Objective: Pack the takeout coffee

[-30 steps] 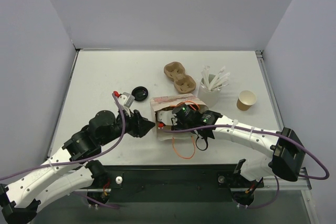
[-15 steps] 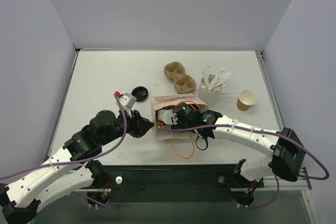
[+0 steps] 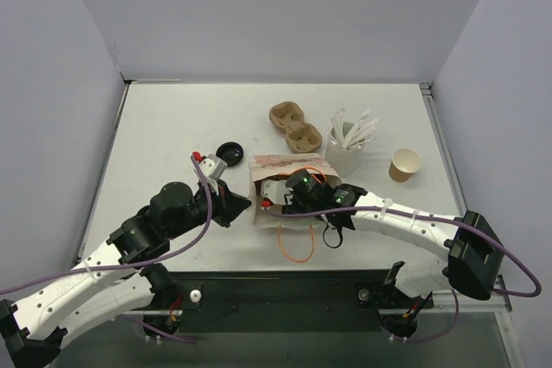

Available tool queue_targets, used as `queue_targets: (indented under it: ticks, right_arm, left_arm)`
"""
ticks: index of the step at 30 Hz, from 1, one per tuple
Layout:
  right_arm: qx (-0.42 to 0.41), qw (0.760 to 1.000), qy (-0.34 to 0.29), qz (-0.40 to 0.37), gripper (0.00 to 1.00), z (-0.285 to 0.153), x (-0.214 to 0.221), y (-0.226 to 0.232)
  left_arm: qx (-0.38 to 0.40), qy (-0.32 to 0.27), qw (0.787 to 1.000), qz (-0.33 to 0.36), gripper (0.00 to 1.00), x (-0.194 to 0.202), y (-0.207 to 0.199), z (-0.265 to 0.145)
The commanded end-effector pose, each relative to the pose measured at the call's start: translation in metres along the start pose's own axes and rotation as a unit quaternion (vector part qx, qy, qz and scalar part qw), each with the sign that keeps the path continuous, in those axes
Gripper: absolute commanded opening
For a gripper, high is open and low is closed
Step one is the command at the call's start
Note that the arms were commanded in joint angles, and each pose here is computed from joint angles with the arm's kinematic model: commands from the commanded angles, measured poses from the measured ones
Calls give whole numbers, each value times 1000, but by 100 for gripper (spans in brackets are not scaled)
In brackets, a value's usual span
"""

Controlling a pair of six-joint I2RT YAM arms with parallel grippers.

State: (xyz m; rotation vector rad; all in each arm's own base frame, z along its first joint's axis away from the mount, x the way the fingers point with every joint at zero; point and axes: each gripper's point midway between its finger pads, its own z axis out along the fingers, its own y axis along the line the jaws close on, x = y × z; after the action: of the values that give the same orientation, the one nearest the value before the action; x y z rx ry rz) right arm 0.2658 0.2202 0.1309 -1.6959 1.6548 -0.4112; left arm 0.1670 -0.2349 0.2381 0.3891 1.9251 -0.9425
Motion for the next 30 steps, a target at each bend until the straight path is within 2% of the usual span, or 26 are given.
queue_targets:
  ticks: [1, 16, 30]
  right_arm:
    - [20, 999, -16, 28, 31, -5, 4, -3]
    - [38, 999, 1, 12, 30, 7, 13, -6]
    - [27, 999, 2, 28, 29, 30, 14, 3]
  left_arm:
    - [23, -21, 999, 10, 0, -8, -8, 0]
    - [26, -22, 999, 4, 0, -8, -10, -1]
    - [28, -24, 999, -9, 0, -9, -12, -3]
